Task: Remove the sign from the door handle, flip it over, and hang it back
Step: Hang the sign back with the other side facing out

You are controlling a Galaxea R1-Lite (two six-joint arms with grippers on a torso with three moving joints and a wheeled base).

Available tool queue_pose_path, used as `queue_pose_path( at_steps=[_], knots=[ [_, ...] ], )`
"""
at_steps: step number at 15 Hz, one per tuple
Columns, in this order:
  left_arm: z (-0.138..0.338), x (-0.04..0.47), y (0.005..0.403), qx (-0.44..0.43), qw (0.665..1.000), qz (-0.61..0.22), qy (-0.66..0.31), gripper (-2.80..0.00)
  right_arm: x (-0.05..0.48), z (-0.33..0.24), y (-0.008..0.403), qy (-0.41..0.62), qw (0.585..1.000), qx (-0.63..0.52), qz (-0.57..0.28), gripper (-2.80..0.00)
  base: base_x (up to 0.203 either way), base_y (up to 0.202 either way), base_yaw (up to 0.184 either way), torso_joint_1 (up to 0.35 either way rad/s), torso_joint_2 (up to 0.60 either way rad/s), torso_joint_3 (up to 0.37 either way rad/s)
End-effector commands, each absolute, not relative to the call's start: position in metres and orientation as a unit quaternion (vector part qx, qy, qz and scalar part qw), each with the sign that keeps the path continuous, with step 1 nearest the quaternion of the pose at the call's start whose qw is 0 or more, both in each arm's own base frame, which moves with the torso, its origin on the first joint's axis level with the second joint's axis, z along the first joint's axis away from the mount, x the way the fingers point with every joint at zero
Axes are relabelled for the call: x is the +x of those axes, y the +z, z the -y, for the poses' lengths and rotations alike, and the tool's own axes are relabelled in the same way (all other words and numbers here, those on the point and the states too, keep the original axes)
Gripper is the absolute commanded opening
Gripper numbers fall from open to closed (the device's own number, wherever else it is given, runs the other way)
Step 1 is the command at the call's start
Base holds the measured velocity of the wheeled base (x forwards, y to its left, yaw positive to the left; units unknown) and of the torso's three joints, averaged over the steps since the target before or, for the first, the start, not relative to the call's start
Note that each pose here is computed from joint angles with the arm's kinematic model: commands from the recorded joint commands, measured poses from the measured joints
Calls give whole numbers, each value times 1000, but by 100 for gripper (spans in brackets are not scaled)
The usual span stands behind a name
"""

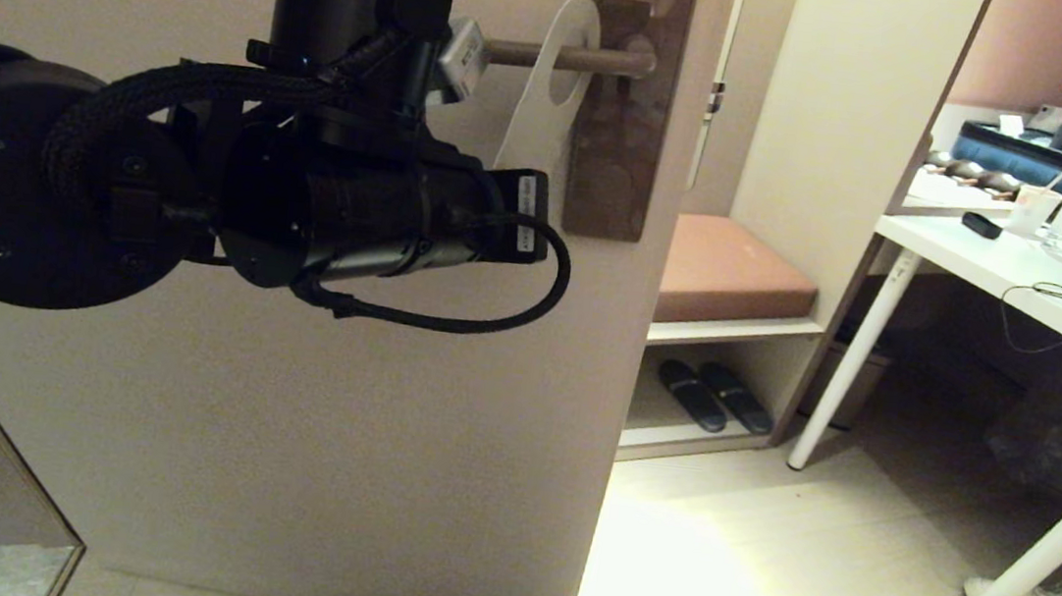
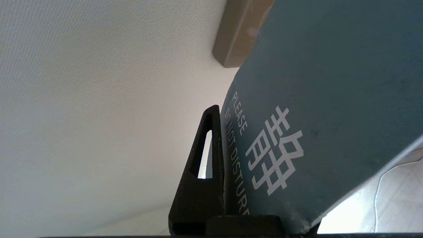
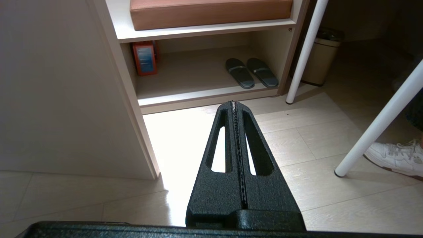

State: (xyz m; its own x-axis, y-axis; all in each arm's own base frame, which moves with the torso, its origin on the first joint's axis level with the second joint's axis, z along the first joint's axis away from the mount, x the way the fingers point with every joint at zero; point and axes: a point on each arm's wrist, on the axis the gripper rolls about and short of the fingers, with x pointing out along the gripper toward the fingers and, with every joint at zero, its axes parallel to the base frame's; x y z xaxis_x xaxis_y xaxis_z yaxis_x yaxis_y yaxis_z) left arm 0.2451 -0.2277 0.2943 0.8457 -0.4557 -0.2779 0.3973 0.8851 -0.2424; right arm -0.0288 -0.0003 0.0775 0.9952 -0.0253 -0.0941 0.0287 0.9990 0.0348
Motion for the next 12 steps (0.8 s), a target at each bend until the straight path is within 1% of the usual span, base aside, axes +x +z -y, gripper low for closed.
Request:
queue_pose_path(
  at_steps=[1, 12],
  knots=[
    [231, 247, 294, -89, 956, -165, -224, -280, -29, 0, 77, -13, 999, 18, -47, -280, 0, 0, 0, 0, 0, 0],
    [238, 244, 297, -86, 955, -160, -235, -280, -29, 0, 77, -13, 999, 18, -47, -280, 0, 0, 0, 0, 0, 0]
  ],
)
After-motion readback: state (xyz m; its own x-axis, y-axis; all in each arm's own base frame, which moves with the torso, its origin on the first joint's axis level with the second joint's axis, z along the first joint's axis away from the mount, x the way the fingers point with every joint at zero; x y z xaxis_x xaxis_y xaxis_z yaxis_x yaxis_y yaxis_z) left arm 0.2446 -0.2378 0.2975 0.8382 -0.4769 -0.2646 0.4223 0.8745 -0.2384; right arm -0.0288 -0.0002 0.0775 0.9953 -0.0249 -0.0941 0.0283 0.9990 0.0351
